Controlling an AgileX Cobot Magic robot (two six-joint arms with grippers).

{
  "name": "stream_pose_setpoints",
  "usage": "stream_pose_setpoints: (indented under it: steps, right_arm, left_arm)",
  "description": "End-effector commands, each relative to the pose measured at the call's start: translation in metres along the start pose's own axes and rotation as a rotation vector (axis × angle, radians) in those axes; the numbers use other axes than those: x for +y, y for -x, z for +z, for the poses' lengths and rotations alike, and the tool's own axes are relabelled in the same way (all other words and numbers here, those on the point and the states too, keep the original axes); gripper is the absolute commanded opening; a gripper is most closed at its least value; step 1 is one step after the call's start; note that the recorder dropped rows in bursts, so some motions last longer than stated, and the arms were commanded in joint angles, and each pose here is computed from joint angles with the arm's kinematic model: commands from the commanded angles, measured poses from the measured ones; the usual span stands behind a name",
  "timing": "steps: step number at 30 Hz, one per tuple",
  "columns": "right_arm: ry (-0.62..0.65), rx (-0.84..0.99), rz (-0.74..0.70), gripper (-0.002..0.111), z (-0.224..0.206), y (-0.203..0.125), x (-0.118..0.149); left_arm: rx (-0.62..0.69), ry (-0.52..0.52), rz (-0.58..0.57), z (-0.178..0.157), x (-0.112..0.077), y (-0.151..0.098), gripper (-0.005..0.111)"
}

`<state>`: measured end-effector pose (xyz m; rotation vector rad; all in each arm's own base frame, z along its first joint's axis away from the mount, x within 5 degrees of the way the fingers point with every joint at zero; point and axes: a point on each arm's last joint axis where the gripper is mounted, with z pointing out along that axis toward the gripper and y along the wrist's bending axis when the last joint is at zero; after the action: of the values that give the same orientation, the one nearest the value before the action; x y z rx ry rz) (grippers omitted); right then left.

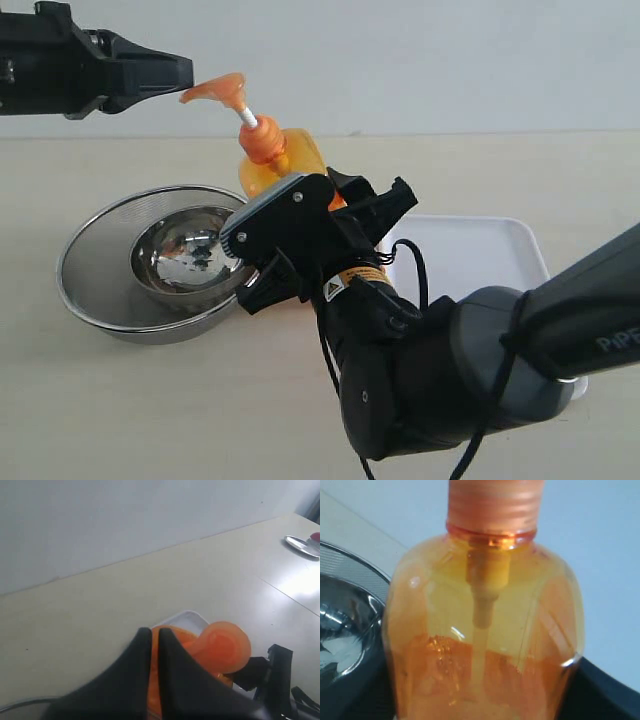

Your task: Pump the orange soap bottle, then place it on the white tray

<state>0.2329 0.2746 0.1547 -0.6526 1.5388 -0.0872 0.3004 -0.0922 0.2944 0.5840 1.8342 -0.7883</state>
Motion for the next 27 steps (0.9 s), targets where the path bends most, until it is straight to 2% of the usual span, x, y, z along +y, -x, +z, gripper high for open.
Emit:
stream_pose_setpoints:
  steps: [1,7,27]
  right_arm:
    - [0.014,0.017,0.008,0.011,0.0002,-0.0006,0.001]
    - [0.014,0.017,0.008,0.011,0.0002,-0.0006,0.001]
    - [0.014,0.017,0.008,0.011,0.0002,-0.0006,0.001]
  left_arm:
    - [0.01,-0.027,-0.01,0.0011,-0.0034,-0.0027,0.005]
    - [0.007,-0.07,-0.012,0.0009,-0.0073,-0.0024,0.005]
    - [0.047,-0.067,-0.033,0.0008,-0.007,-0.006,0.005]
